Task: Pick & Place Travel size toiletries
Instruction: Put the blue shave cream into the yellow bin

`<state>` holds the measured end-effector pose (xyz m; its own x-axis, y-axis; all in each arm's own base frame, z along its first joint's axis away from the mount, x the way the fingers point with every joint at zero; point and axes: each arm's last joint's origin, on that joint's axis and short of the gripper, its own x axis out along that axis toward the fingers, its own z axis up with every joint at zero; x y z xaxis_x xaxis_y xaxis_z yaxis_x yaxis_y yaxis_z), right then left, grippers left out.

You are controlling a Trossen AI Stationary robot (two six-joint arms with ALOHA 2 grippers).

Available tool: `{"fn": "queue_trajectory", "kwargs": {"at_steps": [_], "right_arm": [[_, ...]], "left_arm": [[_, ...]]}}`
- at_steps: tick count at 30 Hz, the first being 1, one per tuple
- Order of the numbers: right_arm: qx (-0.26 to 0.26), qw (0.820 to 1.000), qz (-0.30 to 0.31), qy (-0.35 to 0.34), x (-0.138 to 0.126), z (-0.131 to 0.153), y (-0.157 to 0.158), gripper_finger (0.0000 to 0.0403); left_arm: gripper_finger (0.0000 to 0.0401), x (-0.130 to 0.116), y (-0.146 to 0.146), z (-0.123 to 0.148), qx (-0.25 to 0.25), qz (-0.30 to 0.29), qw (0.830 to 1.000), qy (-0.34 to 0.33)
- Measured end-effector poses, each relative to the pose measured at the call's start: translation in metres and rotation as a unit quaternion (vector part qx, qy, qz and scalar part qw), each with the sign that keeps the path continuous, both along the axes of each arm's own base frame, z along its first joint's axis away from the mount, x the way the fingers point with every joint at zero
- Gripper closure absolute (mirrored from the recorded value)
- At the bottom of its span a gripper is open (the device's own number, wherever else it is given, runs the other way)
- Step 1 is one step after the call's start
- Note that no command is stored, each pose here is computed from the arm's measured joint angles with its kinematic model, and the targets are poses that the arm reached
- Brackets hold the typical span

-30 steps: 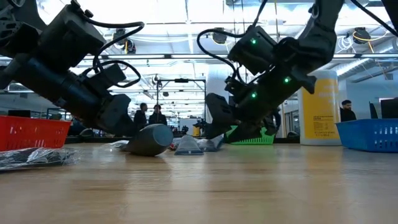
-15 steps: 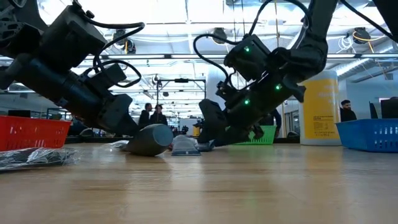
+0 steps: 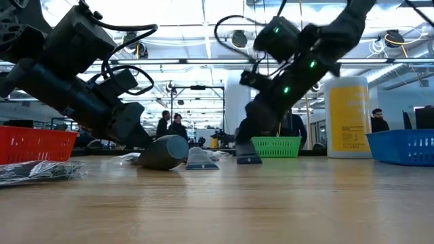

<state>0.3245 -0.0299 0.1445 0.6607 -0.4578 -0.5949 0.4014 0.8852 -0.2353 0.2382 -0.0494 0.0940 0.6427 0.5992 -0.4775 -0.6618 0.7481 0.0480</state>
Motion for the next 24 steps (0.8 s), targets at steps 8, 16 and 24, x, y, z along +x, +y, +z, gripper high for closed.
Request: {"fn": "queue_trajectory", "kwargs": {"at_steps": [8, 16, 24], "right_arm": [[0.113, 0.99, -0.078, -0.027, -0.014, 0.015, -0.002, 0.0148], [0.126, 0.975, -0.173, -0.066, -0.002, -0.018, 0.004, 0.0089], [0.117, 0.971, -0.186, -0.097, 0.011, -0.054, 0.024, 0.0098]], "left_arm": [[0.016, 0.0, 0.0, 0.0, -0.001, -0.001, 1.0, 0.0], [0.016, 0.0, 0.0, 0.0, -0.001, -0.001, 1.0, 0.0], [0.016, 0.0, 0.0, 0.0, -0.001, -0.001, 1.0, 0.0]]}}
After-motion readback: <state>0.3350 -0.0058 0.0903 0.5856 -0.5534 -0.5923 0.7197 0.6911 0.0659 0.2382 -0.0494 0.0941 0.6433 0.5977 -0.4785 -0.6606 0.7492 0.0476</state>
